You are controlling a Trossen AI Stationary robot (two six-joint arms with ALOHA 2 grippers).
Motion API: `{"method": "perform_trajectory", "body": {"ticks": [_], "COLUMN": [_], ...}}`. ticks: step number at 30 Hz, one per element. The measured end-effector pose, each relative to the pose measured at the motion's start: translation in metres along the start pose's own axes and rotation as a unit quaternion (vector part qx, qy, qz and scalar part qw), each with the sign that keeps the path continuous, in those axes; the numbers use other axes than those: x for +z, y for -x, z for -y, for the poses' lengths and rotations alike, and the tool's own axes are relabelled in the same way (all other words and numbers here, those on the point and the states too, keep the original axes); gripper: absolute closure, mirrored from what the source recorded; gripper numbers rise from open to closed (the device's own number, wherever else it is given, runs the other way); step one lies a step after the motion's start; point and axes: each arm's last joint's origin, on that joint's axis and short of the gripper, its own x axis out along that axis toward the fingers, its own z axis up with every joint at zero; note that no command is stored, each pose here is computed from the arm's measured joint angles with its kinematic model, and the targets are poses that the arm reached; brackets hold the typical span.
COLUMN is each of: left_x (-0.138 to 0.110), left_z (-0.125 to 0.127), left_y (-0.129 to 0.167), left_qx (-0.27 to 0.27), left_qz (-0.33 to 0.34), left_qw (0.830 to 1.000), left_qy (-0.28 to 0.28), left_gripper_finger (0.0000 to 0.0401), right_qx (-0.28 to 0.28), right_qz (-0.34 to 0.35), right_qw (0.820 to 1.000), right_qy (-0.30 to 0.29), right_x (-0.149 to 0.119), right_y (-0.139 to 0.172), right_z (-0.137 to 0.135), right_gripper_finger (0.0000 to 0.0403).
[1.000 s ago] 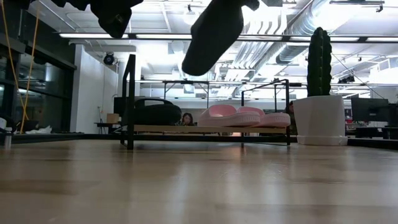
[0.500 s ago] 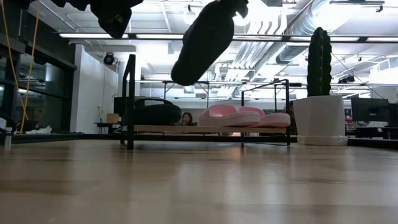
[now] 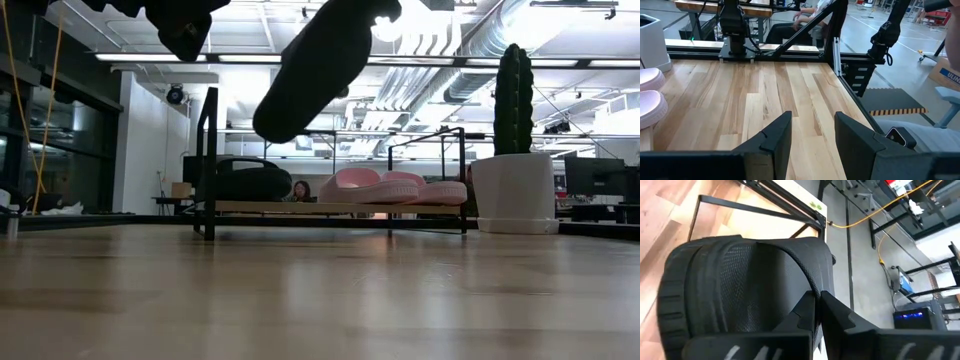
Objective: Pick and place slides into the shelf
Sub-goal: Put the black slide on the shelf
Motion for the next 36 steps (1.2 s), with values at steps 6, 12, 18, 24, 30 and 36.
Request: {"method": "perform_trajectory", "body": {"ticks": [6,12,18,24,30,36], "left_x": [0.000,0.000,0.000,0.000,-0.001,-0.002], "left_z": [0.000,0.000,0.000,0.000,0.000,0.000], "left_y": [0.000,0.000,0.000,0.000,0.000,0.000], "left_qx": [0.000,0.000,0.000,0.000,0.001,0.001], "left_qz": [0.000,0.000,0.000,0.000,-0.007,-0.008], "left_qw": [1.000,1.000,1.000,1.000,1.000,1.000], "left_qy": [0.000,0.000,0.000,0.001,0.001,0.002], "left_gripper_finger": [0.0267,0.0267,0.0267,0.0267,0.0267,0.0268], "right_qx": [0.013,0.009,-0.016,-0.021,-0.058,-0.082], "right_qz": [0.012,0.004,-0.019,-0.036,-0.072,-0.080], "right_qw": [1.000,1.000,1.000,0.998,0.992,0.988], "right_qy": [-0.006,-0.009,0.018,0.044,0.084,0.102], "right_x": [-0.001,-0.002,0.001,0.006,0.010,0.017], "right_y": [-0.001,-0.001,0.000,-0.011,-0.032,-0.045], "right_z": [0.002,0.002,-0.003,-0.015,-0.028,-0.041], "right_gripper_finger": [0.0403,0.0403,0.0403,0.0403,0.0403,0.0403]}}
